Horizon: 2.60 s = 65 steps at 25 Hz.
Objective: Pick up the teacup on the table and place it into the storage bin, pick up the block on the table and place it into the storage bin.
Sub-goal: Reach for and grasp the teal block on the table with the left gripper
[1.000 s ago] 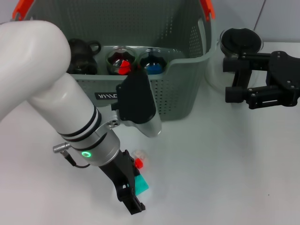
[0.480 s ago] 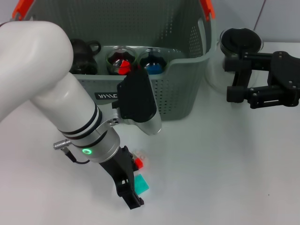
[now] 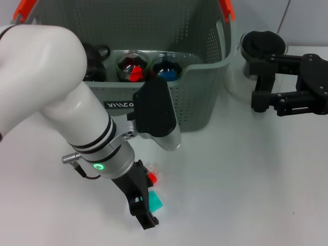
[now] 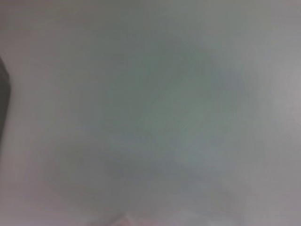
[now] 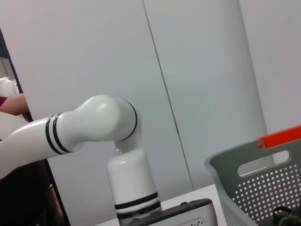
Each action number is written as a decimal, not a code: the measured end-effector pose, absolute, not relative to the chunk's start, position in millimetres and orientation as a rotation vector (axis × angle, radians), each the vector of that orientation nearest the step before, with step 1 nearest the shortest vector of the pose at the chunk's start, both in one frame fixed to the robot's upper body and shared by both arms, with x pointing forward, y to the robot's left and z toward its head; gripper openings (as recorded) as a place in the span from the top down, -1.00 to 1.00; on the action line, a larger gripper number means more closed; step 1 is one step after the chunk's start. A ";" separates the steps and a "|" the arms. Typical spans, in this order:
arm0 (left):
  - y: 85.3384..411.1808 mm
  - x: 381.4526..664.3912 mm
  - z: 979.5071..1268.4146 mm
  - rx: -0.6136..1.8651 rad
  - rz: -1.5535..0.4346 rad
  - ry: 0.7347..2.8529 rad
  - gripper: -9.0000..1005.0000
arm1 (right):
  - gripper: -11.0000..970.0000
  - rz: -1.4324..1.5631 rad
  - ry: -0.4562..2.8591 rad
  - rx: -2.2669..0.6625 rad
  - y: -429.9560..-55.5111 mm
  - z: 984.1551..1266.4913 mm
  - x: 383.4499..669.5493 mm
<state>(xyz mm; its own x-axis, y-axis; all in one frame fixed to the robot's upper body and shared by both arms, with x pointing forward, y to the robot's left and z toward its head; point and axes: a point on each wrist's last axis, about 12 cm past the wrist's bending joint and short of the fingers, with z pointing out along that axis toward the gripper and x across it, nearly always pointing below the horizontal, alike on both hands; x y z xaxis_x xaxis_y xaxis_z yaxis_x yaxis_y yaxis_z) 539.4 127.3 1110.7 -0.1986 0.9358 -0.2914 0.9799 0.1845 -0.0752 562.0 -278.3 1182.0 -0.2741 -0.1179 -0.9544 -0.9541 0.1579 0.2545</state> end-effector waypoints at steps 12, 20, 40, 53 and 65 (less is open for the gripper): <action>124.6 539.2 1113.3 1.869 -0.355 2.262 -0.80 | -0.91 1.214 1.564 -1.048 -280.6 1182.6 562.1; 125.2 538.0 1110.7 1.884 -0.308 2.266 -0.80 | -0.91 1.208 1.561 -1.048 -279.8 1182.1 562.7; 122.4 535.2 1110.2 1.885 -0.322 2.270 -0.67 | -0.91 1.205 1.540 -1.052 -278.9 1181.5 561.5; 120.0 537.1 1111.1 1.880 -0.301 2.260 -0.52 | -0.91 1.199 1.535 -1.052 -279.6 1181.1 561.1; 118.4 537.0 1109.8 1.878 -0.299 2.253 -0.16 | -0.91 1.202 1.530 -1.055 -279.5 1181.4 560.7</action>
<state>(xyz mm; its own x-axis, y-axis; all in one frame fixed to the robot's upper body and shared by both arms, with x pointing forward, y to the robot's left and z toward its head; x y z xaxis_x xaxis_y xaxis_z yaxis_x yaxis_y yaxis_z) 537.0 118.4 1109.8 -0.1775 0.9451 -0.2743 0.9839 0.1757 -0.0314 560.7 -279.5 1181.4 -0.2361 -0.0924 -0.9673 -0.9617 0.1652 0.2189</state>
